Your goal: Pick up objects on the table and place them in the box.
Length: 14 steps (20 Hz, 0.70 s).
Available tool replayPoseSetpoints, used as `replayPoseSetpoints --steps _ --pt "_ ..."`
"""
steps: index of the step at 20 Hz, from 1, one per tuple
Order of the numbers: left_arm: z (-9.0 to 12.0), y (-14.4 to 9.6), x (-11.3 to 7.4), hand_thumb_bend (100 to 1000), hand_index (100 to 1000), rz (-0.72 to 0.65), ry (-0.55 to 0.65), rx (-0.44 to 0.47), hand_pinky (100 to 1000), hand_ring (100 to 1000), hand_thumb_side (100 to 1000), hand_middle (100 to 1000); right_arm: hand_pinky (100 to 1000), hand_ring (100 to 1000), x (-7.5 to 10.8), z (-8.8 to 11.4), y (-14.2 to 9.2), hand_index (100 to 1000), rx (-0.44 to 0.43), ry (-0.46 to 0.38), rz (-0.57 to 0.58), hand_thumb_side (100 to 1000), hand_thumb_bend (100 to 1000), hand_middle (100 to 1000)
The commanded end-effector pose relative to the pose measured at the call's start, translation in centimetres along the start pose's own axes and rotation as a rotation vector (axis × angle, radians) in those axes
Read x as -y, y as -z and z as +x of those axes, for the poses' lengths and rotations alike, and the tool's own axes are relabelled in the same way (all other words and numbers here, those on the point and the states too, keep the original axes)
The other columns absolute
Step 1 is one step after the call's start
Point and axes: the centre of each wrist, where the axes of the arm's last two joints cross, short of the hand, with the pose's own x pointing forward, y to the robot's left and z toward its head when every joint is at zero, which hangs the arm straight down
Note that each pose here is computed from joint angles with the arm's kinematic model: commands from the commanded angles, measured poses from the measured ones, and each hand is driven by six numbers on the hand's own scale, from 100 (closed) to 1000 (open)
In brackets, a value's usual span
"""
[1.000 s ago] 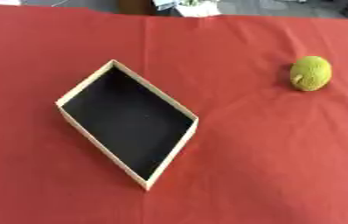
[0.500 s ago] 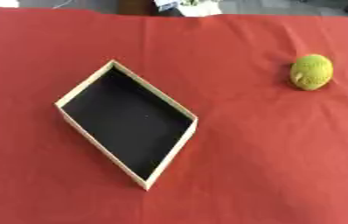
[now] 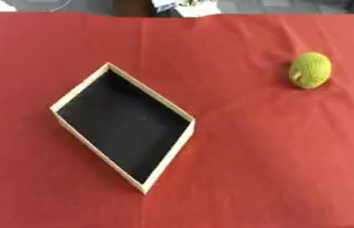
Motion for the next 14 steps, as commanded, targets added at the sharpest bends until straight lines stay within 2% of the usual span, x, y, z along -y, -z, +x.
replayPoseSetpoints --steps 1,4,8,14 --pt "0.4 1.8 -0.5 179 706 -0.004 -0.005 0.039 589 618 698 663 818 911 0.7 -0.5 0.3 933 0.047 -0.104 0.148 784 100 861" --pt "0.2 1.7 -0.7 178 704 -0.011 -0.006 0.033 588 617 698 663 853 928 0.0 -0.4 0.0 945 0.101 -0.160 0.331 803 100 886" --pt "0.0 1.7 -0.8 177 703 -0.018 -0.006 0.023 587 616 697 663 894 944 -0.3 0.2 -0.4 952 0.168 -0.222 0.552 781 100 910" --pt "-0.1 1.6 -0.9 174 703 -0.034 0.004 0.019 586 616 696 662 932 946 -0.4 1.0 -0.6 966 0.213 -0.301 0.792 680 100 921"
